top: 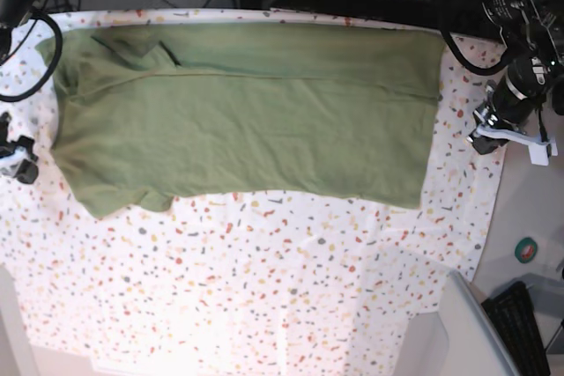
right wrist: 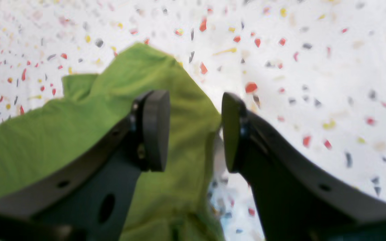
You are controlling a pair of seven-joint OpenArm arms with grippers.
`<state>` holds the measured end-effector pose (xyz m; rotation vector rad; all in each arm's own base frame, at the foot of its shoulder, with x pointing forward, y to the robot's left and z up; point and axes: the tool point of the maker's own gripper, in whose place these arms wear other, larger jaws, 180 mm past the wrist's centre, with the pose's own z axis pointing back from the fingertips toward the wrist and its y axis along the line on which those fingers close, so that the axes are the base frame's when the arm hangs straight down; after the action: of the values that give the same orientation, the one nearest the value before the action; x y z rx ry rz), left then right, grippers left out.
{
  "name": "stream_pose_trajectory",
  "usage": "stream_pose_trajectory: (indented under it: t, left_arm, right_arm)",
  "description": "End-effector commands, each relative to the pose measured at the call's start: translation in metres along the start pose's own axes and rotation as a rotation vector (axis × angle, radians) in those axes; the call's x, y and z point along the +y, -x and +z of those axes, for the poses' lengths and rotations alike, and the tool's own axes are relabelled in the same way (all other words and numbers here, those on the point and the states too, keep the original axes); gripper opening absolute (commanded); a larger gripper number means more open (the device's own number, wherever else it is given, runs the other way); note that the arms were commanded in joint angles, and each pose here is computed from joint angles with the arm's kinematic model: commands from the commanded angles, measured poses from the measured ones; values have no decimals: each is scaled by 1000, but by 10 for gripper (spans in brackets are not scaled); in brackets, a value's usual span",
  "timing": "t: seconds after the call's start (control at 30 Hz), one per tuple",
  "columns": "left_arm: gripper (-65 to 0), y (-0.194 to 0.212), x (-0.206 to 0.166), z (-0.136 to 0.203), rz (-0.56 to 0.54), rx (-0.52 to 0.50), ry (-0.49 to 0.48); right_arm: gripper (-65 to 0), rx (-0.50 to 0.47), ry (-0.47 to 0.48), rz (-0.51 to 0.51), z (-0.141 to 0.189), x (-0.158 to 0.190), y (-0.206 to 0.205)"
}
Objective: Layout the t-shirt on the table in an organized manner, then fold the t-shirt properly
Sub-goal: 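Grasp the shirt's side edge with the right gripper and fold it inward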
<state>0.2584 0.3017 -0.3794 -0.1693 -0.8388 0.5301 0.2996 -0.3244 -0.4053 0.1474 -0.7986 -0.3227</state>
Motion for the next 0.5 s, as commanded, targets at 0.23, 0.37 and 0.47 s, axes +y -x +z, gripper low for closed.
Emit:
stream_pose_trajectory:
  t: [0.23, 0.37, 0.47]
  left_arm:
    - [-650, 6, -8, -29, -85, 54, -21]
    - [-650, 13, -3, -32, -72, 78, -31]
    - [-650, 16, -1, -33, -68, 86, -34]
  right_arm:
    - [-293, 72, 11, -54, -58, -19, -5]
    - [-284, 98, 23, -98, -63, -28, 9]
    - [-284, 108, 21, -104, -65, -27, 14]
